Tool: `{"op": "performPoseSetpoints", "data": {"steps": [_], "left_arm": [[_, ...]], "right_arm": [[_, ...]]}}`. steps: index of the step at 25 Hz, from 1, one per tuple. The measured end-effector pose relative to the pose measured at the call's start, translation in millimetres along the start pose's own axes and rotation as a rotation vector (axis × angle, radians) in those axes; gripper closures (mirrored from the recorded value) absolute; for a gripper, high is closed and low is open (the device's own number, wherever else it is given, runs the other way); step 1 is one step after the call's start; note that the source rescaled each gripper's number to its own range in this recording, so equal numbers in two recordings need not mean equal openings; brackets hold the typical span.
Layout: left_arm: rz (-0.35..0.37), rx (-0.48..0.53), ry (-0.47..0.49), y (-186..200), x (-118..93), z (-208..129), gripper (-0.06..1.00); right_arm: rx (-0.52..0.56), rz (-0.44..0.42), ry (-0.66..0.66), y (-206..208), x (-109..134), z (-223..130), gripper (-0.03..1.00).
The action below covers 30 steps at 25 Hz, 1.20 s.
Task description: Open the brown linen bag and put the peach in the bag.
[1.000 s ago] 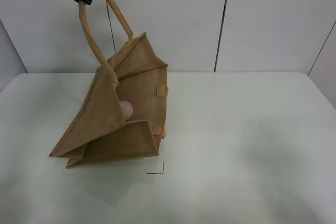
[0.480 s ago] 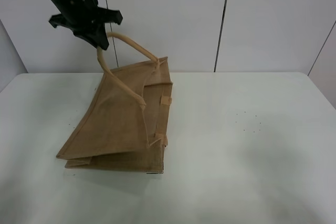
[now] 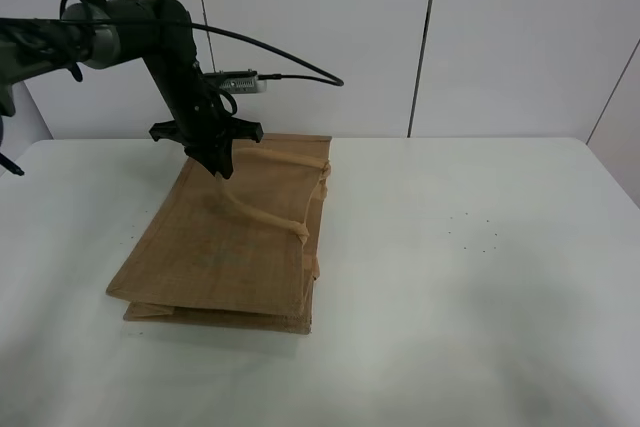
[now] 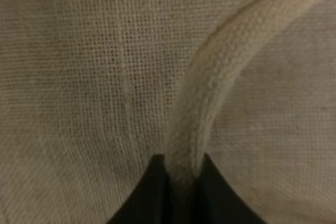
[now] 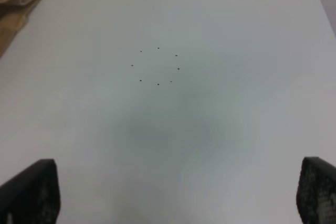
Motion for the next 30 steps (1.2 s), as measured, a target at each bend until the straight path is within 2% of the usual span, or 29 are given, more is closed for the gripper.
{"op": "performPoseSetpoints", "data": {"steps": [2,3,7,8,10,13,16,19,25,28,30], "left_arm": [[0.000,0.004,0.001,-4.3,0.5,0.4,0.87],[0.000,0.003,0.001,-4.3,0.5,0.6,0.78],[0.000,-0.001,0.001,-3.7,0.4,0.8,0.19],[0.000,-0.001,0.001,-3.7,0.4,0.8,0.10],[0.000,0.002,-0.002,-3.7,0.4,0.5,0.01],[0.001,0.004,-0.010,-3.5,2.3,0.4,-0.03],[0.004,0.009,0.006,-2.3,12.9,0.2,-0.04],[0.011,0.020,0.060,1.0,39.9,-1.4,-0.05],[0.033,0.022,0.204,10.6,111.1,-10.6,-0.05],[0.038,0.028,0.254,14.2,134.6,-16.5,-0.05],[0.039,0.035,0.266,15.5,139.6,-18.8,-0.05]], "right_arm": [[0.000,-0.004,0.002,0.0,-0.4,0.0,-0.03],[0.000,-0.006,0.004,0.0,-0.6,0.0,-0.03],[0.000,-0.002,0.000,0.0,-0.2,0.0,-0.03],[0.000,0.005,-0.005,0.0,0.5,0.0,-0.03],[0.000,0.016,-0.014,0.0,1.6,0.0,-0.03],[0.000,0.016,-0.017,0.0,1.7,0.0,-0.03],[0.000,0.017,-0.017,0.0,1.7,0.0,-0.03],[0.000,0.017,-0.018,0.0,1.7,0.0,-0.03],[0.000,0.017,-0.019,0.0,1.7,0.0,-0.03],[0.000,0.017,-0.019,0.0,1.7,0.0,-0.03],[0.000,0.017,-0.021,0.0,1.7,0.0,-0.03]]}}
Point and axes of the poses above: a point on each arm's last joint axis where the gripper is mounted, y pointing back along that axis away from the gripper, x along the wrist's bending axis when the last joint is at zero, z = x × y, the point moved 1 cm from there along -y, pointing out along that axis toward the gripper, and after that the axes turned 3 degrees about -y, right-handed, at the moved point
